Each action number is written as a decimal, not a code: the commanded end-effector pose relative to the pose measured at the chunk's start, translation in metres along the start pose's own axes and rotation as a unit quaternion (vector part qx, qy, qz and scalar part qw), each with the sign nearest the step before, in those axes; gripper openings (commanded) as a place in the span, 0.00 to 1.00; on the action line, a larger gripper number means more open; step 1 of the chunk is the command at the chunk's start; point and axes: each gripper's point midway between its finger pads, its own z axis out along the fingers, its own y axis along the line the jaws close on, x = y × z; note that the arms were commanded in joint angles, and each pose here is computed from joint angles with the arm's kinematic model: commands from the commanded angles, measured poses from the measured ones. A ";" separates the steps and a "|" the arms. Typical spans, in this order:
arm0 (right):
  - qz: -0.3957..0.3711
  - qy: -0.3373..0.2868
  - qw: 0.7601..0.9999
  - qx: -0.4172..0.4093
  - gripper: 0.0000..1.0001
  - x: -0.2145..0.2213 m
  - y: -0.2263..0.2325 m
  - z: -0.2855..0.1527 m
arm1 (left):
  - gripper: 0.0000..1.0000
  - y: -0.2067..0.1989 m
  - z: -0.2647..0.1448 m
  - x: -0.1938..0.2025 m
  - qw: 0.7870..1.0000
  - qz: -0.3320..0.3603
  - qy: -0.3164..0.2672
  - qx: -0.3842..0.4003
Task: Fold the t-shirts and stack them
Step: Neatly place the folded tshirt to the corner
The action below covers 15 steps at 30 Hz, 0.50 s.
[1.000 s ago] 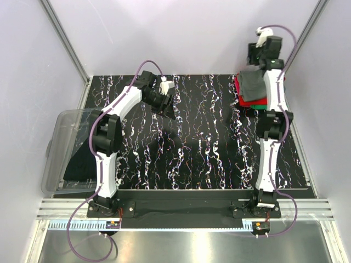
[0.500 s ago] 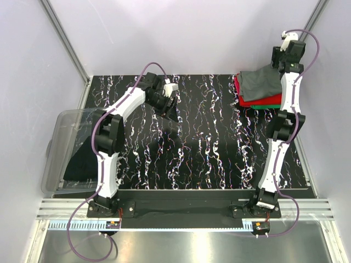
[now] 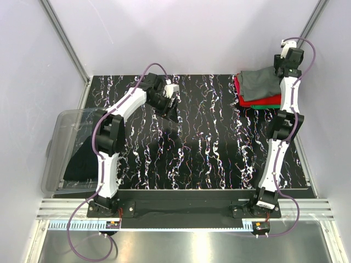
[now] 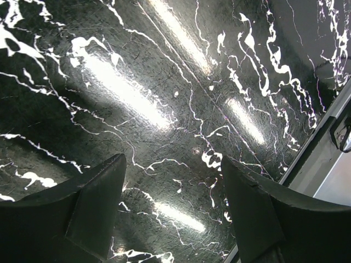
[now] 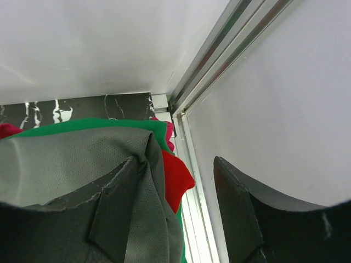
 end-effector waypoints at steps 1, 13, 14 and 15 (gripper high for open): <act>-0.015 -0.016 0.999 0.027 0.64 -0.002 -0.012 0.008 | 0.75 -0.008 -0.003 -0.006 1.000 0.027 -0.009 -0.008; -0.049 0.040 0.997 0.048 0.64 0.059 -0.013 0.034 | 0.76 -0.012 0.000 -0.001 0.999 0.044 0.006 -0.023; -0.050 0.044 0.997 0.049 0.64 0.063 -0.012 0.035 | 0.76 -0.013 0.000 0.000 0.999 0.047 0.006 -0.023; -0.053 0.044 0.996 0.050 0.64 0.064 -0.013 0.036 | 0.76 -0.013 0.000 0.000 0.999 0.048 0.007 -0.024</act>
